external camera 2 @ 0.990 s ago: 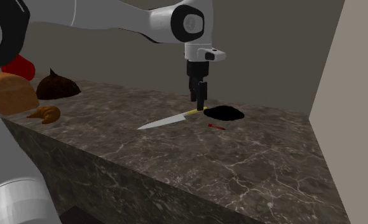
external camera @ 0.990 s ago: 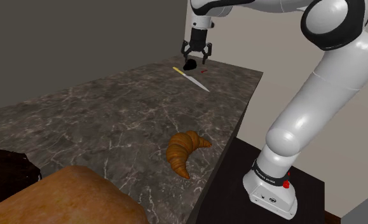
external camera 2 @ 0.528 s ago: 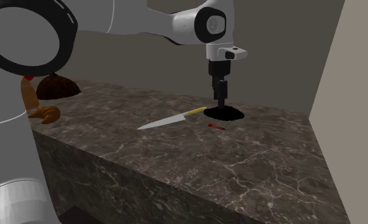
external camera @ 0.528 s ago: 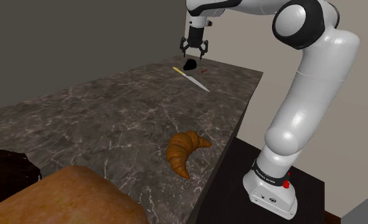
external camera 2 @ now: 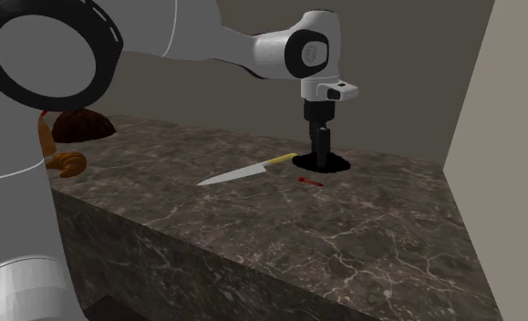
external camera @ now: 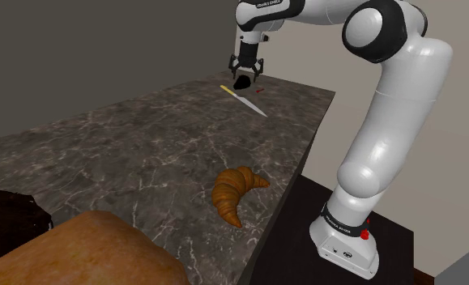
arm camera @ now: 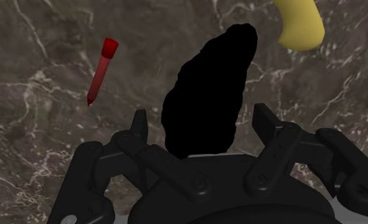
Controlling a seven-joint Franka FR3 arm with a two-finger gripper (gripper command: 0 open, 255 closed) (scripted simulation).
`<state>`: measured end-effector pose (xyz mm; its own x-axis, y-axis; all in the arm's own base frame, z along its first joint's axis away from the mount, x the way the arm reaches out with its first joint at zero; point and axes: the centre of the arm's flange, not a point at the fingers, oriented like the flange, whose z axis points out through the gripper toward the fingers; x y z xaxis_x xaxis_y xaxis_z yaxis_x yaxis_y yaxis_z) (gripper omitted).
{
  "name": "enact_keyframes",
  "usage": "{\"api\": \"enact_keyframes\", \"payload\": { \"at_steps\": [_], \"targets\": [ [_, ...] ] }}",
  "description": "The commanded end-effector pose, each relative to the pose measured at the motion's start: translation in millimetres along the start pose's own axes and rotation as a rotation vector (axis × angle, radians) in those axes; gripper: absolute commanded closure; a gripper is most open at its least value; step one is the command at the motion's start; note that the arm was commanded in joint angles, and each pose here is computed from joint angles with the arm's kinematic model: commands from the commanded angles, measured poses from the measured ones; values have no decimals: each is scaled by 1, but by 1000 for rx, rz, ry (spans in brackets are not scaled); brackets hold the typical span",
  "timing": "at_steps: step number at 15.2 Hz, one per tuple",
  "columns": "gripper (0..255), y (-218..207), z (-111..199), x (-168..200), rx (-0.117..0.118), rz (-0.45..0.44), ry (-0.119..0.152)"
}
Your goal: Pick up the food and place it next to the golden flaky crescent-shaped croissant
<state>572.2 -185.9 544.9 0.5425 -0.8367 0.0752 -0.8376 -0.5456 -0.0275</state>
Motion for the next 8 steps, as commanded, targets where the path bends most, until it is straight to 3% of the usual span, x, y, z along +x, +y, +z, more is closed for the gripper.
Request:
{"api": "enact_keyframes", "payload": {
  "at_steps": [1, 7, 8],
  "targets": [
    [0, -1, 4, 0, 0, 0, 0],
    [0, -1, 4, 0, 0, 0, 0],
    [255, -1, 4, 0, 0, 0, 0]
  ]
}}
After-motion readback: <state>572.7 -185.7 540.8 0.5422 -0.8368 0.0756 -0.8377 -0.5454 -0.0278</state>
